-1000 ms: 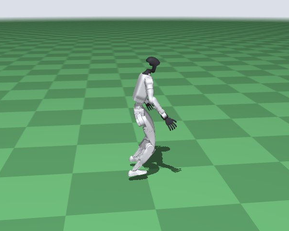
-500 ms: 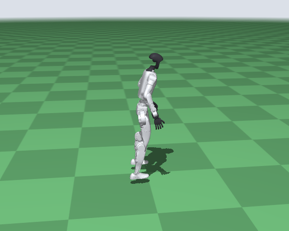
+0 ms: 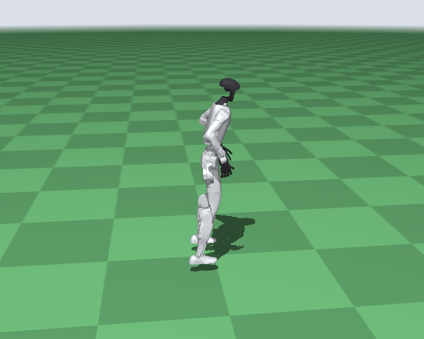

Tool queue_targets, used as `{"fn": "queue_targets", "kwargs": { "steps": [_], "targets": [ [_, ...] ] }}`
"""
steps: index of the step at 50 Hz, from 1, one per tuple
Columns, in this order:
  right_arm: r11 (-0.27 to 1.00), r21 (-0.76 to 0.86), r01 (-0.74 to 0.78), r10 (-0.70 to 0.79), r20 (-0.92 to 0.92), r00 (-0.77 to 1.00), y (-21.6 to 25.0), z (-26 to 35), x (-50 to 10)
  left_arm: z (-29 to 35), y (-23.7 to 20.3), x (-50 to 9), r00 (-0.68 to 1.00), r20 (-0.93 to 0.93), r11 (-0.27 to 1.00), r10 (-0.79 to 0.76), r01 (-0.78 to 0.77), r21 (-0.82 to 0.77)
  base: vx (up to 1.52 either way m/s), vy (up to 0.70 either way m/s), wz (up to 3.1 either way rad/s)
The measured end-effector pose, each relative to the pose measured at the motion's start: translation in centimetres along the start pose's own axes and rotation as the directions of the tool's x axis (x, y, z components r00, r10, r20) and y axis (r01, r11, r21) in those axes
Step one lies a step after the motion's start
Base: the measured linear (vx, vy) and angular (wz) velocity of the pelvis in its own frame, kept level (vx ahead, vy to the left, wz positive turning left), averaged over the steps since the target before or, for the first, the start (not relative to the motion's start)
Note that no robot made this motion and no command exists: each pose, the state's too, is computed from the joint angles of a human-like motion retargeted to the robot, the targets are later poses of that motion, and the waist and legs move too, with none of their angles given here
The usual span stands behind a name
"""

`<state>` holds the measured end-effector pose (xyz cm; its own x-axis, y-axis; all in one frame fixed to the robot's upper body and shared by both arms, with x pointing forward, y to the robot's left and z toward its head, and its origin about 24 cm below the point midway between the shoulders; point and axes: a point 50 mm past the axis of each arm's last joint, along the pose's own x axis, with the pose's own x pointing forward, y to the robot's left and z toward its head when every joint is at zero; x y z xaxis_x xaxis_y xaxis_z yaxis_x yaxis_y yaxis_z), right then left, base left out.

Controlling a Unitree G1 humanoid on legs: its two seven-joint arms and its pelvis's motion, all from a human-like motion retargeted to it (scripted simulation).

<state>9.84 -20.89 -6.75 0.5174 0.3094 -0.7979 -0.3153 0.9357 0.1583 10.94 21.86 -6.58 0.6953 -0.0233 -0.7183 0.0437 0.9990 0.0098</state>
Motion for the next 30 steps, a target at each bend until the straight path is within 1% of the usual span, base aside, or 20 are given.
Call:
{"fn": "queue_targets", "kwargs": {
  "steps": [2,4,5,8,10,12,16,18,20,23,25,26,28,30],
  "targets": [
    [0.998,0.042,0.049,-0.05,0.029,0.998,0.2,0.0,0.2,0.1,-0.2,-0.1,0.999,0.022,0.998,0.029,-0.028,-0.061,0.03,0.07,-0.28],
    [0.997,0.062,0.056,-0.059,0.053,0.997,0.4,0.2,0.1,0.6,-0.4,-0.4,0.998,0.058,0.996,0.017,-0.012,-0.09,0.04,0.06,-0.24],
    [0.997,0.066,0.047,-0.051,0.063,0.997,0.5,0.3,0.0,0.8,-0.5,-0.7,0.997,0.078,0.995,0.0,0.008,-0.096,0.06,0.05,-0.18],
    [0.998,0.045,-0.048,0.045,0.068,0.997,0.7,0.2,-1.5,1.4,-0.9,-1.8,0.987,0.122,0.991,-0.1,0.11,-0.08,0.08,0.07,-0.04],
    [0.994,0.008,-0.105,0.105,0.058,0.993,0.6,0.1,-2.6,1.6,-1.1,-2.3,0.978,0.135,0.985,-0.159,0.167,-0.053,0.11,0.17,0.39],
    [0.989,-0.052,-0.136,0.138,0.044,0.989,0.3,0.4,-3.0,1.8,-1.0,-2.3,0.971,0.143,0.981,-0.19,0.192,0.0,0.03,0.06,0.16],
    [0.978,-0.157,-0.141,0.141,-0.012,0.99,-1.0,0.9,-2.2,3.2,0.4,-1.1,0.966,0.155,0.965,-0.206,0.174,0.197,-0.14,-0.1,-0.38],
    [0.967,-0.227,-0.117,0.113,-0.028,0.993,-2.0,1.6,-1.7,4.8,1.5,-0.4,0.964,0.175,0.936,-0.199,0.134,0.324,-0.15,-0.11,-0.32],
    [0.938,-0.34,-0.066,0.063,-0.021,0.998,-3.0,2.7,-1.7,6.6,2.7,0.1,0.963,0.211,0.891,-0.171,0.06,0.45,-0.13,-0.07,-0.14],
    [0.834,-0.547,0.074,-0.054,0.054,0.997,-4.6,5.0,-2.4,8.9,4.5,0.4,0.951,0.303,0.8,-0.071,-0.127,0.586,-0.15,-0.07,-0.08],
    [0.761,-0.625,0.172,-0.126,0.117,0.985,-5.4,6.3,-2.8,10.1,5.5,0.8,0.929,0.371,0.746,0.01,-0.254,0.616,-0.19,-0.06,-0.06],
    [0.747,-0.634,0.2,-0.152,0.131,0.98,-5.8,6.6,-2.8,10.6,5.8,1.2,0.917,0.396,0.734,0.046,-0.3,0.609,-0.24,-0.06,0.0],
    [0.745,-0.624,0.236,-0.188,0.143,0.972,-6.7,7.2,-2.7,12.0,6.1,2.2,0.889,0.445,0.728,0.109,-0.376,0.573,-0.29,-0.07,0.18],
    [0.777,-0.584,0.237,-0.195,0.135,0.971,-7.3,7.6,-2.4,13.6,5.9,3.3,0.863,0.483,0.745,0.147,-0.418,0.519,-0.34,-0.07,0.51]
  ]
}}
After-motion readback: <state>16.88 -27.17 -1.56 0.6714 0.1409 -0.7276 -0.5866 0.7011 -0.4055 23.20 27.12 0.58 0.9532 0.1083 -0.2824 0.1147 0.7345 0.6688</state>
